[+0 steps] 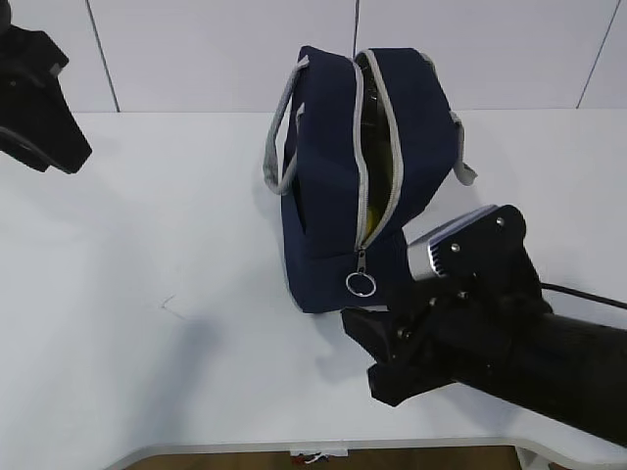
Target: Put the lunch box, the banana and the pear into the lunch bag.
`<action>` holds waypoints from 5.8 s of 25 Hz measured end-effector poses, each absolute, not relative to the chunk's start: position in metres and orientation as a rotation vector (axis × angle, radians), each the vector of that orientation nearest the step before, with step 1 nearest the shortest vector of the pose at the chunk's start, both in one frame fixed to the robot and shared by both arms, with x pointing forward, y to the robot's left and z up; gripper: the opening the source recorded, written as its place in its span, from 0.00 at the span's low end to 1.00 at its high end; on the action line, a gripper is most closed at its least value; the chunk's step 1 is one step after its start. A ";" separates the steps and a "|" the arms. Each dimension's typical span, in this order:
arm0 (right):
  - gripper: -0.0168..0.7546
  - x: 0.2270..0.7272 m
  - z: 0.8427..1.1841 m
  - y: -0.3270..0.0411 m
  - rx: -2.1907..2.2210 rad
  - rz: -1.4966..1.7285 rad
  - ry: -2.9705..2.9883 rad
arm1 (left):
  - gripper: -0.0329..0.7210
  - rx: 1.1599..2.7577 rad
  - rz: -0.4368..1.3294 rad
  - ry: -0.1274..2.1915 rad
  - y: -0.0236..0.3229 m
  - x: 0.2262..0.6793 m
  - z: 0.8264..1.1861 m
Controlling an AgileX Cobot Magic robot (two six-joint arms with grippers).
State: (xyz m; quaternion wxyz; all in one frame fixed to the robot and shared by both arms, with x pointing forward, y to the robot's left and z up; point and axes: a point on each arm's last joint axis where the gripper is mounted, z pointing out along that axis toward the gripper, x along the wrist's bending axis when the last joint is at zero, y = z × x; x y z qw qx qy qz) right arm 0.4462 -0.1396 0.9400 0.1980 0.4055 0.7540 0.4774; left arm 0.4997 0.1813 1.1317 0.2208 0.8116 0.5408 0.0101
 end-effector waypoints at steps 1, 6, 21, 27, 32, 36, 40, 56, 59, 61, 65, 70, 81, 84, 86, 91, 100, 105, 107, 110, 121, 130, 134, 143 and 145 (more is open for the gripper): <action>0.58 0.446 0.936 -0.141 1.161 1.349 2.075 | 0.38 2.244 0.028 1.495 0.181 0.500 1.132; 0.58 0.450 0.921 -0.145 1.209 1.393 1.970 | 0.38 2.244 0.028 1.495 0.181 0.500 1.132; 0.58 0.461 0.893 -0.149 1.317 1.367 1.834 | 0.38 2.245 0.030 1.495 0.181 0.500 1.132; 0.58 0.462 0.882 -0.148 1.328 1.338 1.849 | 0.38 2.245 0.030 1.495 0.181 0.500 1.132; 0.58 0.471 0.881 -0.142 1.318 1.358 1.831 | 0.38 2.245 0.030 1.495 0.181 0.500 1.132; 0.58 0.478 0.883 -0.137 1.309 1.378 1.814 | 0.38 2.245 0.030 1.495 0.181 0.500 1.132; 0.58 0.480 0.884 -0.135 1.303 1.388 1.808 | 0.38 2.245 0.030 1.495 0.181 0.500 1.132; 0.58 0.479 0.884 -0.128 1.213 1.421 1.887 | 0.38 2.242 0.025 1.495 0.181 0.500 1.132; 0.58 0.479 0.884 -0.128 1.214 1.420 1.888 | 0.38 2.242 0.025 1.495 0.181 0.500 1.132; 0.57 0.479 0.884 -0.128 1.218 1.419 1.884 | 0.38 2.241 0.023 1.494 0.181 0.500 1.132; 0.47 0.479 0.884 -0.128 1.221 1.417 1.881 | 0.38 2.238 0.018 1.494 0.181 0.499 1.132; 0.39 0.479 0.884 -0.128 1.222 1.417 1.881 | 0.38 2.230 0.002 1.491 0.179 0.499 1.132; 0.32 0.480 0.884 -0.129 1.229 1.415 1.875 | 0.38 2.221 -0.014 1.489 0.178 0.499 1.133; 0.30 0.480 0.884 -0.129 1.229 1.415 1.875 | 0.38 2.221 -0.014 1.489 0.178 0.499 1.133; 0.30 0.480 0.884 -0.129 1.229 1.415 1.875 | 0.38 2.221 -0.014 1.489 0.178 0.499 1.133; 0.30 0.480 0.884 -0.129 1.229 1.415 1.875 | 0.38 2.221 -0.014 1.489 0.178 0.499 1.133; 0.30 0.479 0.882 -0.129 1.237 1.402 1.887 | 0.38 2.221 -0.014 1.489 0.178 0.499 1.133; 0.29 0.479 0.881 -0.129 1.243 1.391 1.897 | 0.38 2.221 -0.014 1.489 0.178 0.499 1.133; 0.29 0.479 0.881 -0.129 1.243 1.391 1.897 | 0.38 2.221 -0.014 1.489 0.178 0.499 1.133; 0.29 0.479 0.881 -0.129 1.248 1.390 1.893 | 0.38 2.221 -0.014 1.489 0.178 0.499 1.133; 0.04 0.480 0.880 -0.131 1.282 1.371 1.877 | 0.38 2.208 -0.037 1.486 0.177 0.498 1.133; 0.04 0.476 0.898 -0.133 1.306 1.357 1.903 | 0.38 2.202 -0.048 1.484 0.176 0.498 1.133; 0.04 0.473 0.921 -0.134 1.303 1.386 1.891 | 0.38 2.198 -0.054 1.483 0.176 0.497 1.133; 0.04 0.461 0.965 -0.140 1.323 1.405 1.910 | 0.38 2.195 -0.061 1.482 0.175 0.497 1.134; 0.04 0.462 0.975 -0.138 1.328 1.405 1.922 | 0.38 2.195 -0.061 1.482 0.175 0.497 1.134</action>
